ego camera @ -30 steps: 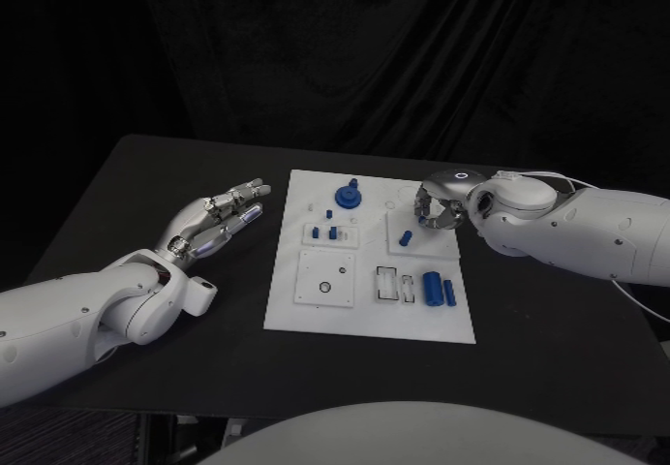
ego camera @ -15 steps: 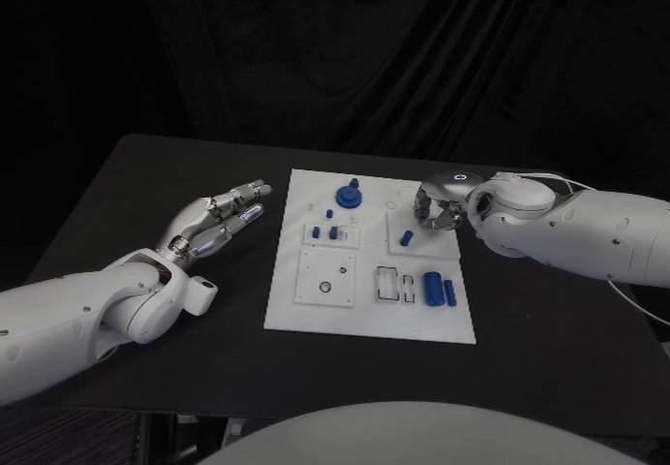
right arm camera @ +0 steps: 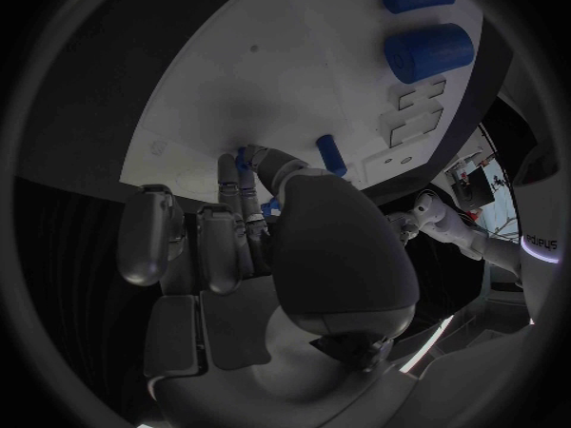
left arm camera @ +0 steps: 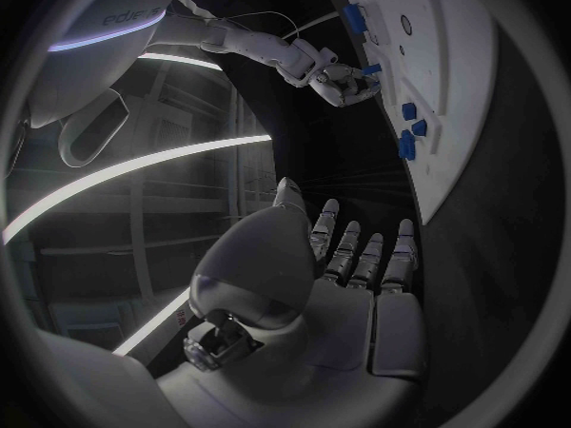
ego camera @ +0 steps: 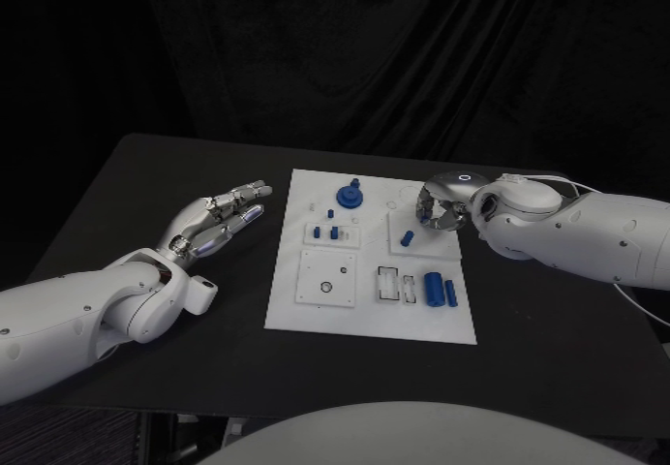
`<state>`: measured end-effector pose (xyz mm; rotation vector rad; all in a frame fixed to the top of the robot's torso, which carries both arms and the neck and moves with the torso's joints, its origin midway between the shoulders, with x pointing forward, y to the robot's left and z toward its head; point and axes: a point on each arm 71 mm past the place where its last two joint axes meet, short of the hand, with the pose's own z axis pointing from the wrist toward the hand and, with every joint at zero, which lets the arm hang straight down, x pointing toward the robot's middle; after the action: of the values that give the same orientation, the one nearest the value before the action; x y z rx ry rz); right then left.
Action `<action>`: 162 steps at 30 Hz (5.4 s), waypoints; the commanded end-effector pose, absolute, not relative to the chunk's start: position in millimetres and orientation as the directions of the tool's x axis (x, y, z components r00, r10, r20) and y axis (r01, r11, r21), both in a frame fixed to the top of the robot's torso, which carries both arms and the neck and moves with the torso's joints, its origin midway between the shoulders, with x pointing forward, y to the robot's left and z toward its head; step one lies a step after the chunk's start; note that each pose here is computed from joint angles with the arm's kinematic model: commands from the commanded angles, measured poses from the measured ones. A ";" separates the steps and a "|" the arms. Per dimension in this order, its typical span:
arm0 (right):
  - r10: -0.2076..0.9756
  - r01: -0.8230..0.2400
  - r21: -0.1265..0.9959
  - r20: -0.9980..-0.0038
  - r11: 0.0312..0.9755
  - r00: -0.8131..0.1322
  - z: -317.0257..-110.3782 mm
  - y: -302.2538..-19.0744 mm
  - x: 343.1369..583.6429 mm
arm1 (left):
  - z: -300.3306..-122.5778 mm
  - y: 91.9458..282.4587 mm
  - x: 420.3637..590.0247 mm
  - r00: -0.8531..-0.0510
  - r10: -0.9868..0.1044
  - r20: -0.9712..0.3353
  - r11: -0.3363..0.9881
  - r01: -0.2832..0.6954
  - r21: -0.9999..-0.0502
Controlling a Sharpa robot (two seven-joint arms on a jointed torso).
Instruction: Assemble the parts on the task board
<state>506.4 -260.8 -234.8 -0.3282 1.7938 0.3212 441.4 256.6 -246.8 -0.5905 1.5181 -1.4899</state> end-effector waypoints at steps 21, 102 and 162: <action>0.033 -0.549 0.113 -0.988 0.828 -0.154 -173.6 -208.3 460.8 | -237.6 253.2 438.6 -0.487 -0.835 -0.257 0.072 0.366 -0.928; -0.162 -0.763 -0.046 -0.984 0.644 -0.077 -238.6 -102.0 421.5 | -242.2 245.6 442.6 -0.511 -0.823 -0.246 0.065 0.346 -0.936; -0.191 -0.757 -0.049 -0.976 0.652 -0.101 -243.7 -104.4 420.3 | -245.4 245.0 443.0 -0.519 -0.820 -0.241 0.069 0.328 -0.942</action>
<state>420.0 -103.1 -241.5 -0.7948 1.6277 0.5967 445.9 247.7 -252.8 -0.5871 1.5399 -1.5163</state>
